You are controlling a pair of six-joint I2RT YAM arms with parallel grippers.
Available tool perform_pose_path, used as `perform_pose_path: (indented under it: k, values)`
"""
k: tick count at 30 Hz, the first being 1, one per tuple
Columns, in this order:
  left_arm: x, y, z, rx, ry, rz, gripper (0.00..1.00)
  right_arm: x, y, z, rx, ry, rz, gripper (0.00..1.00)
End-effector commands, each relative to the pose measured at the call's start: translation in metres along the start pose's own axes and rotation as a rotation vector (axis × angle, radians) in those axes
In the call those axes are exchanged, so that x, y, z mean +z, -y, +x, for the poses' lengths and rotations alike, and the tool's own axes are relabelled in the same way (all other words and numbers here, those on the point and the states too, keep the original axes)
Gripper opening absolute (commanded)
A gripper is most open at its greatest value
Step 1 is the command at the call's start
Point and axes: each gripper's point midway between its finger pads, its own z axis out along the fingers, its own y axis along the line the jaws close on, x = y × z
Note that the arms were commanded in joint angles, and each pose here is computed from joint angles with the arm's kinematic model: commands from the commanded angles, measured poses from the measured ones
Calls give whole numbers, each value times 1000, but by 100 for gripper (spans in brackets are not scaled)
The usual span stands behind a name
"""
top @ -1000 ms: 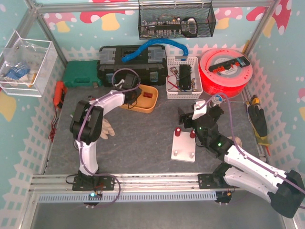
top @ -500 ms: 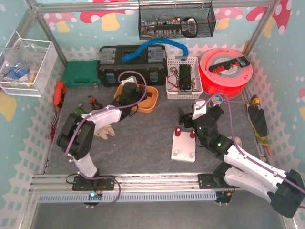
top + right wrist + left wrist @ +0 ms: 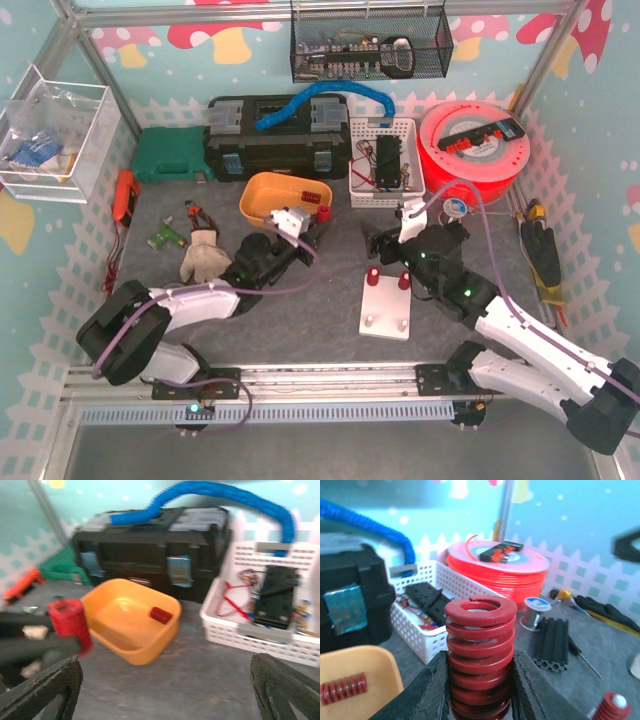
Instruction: Install the large spring
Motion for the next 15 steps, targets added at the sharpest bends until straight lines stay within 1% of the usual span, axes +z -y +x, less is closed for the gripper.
perform_pose_path:
  k: [1,3,6,9,11,15]
  values:
    - [-25,29,-32,231,204,68,12,-5,-46,-11,34,-77,-236,89]
    - [-34,34,-28,263,221,74,12,-5,-62,-16,32,-113,-309,85]
    - [-40,42,-18,335,215,64,11,-3,-86,-21,35,-169,-413,74]
    - [-48,44,-8,349,218,56,10,3,-101,-13,49,-236,-473,69]
    - [-55,43,-5,339,228,54,10,7,-107,-7,54,-268,-485,67]
    - [-61,42,2,337,224,48,10,15,-116,6,47,-328,-473,67]
